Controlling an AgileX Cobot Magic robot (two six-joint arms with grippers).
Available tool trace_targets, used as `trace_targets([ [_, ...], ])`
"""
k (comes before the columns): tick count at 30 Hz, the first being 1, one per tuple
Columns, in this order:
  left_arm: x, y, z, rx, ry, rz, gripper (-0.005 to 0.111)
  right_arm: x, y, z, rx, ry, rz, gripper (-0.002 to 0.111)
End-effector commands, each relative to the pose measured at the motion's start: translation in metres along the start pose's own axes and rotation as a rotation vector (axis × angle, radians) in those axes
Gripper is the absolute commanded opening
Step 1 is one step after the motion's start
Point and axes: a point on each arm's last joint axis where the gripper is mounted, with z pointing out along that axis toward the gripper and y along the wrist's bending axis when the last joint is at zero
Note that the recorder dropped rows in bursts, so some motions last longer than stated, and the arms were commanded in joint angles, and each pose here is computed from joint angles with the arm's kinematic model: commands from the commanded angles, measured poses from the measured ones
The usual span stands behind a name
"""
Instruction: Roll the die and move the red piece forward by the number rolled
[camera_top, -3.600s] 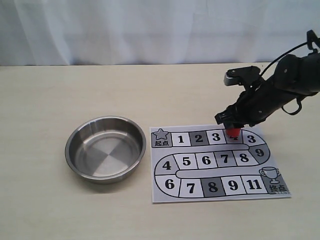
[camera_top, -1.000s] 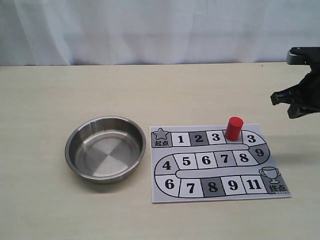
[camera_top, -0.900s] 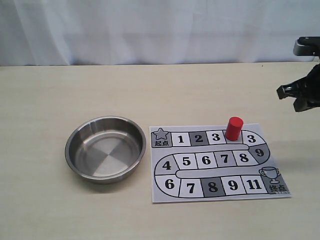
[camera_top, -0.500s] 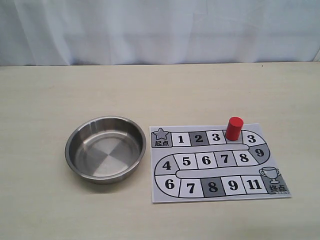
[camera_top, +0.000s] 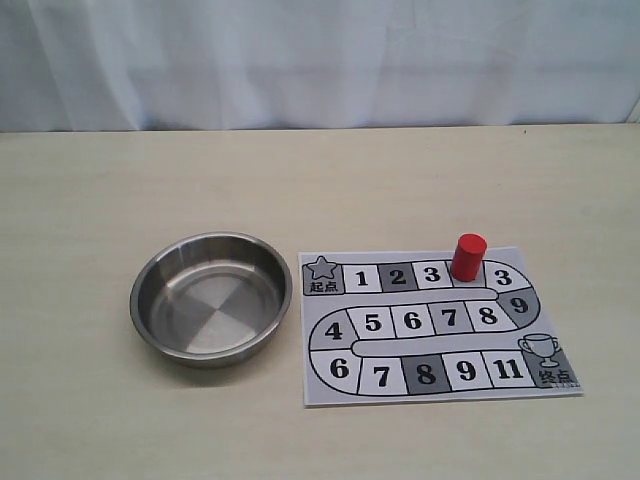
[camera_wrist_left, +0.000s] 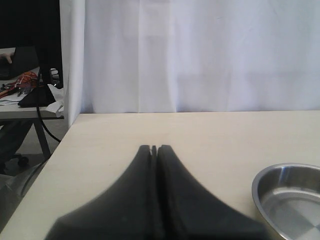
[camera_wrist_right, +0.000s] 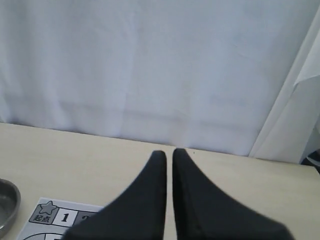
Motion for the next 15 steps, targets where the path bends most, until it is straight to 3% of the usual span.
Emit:
trace_targets([
  [1, -0.003, 0.0, 0.0, 0.0, -0.016, 0.0, 0.0, 0.007, 0.0, -0.019, -0.014, -0.057, -0.011, 0.004],
  [12, -0.003, 0.0, 0.0, 0.0, -0.019, 0.0, 0.0, 0.025, 0.006, -0.069, 0.02, -0.248, -0.028, 0.004],
  [15, -0.003, 0.0, 0.0, 0.0, -0.019, 0.0, 0.0, 0.026, 0.006, -0.063, 0.024, -0.256, -0.04, 0.004],
])
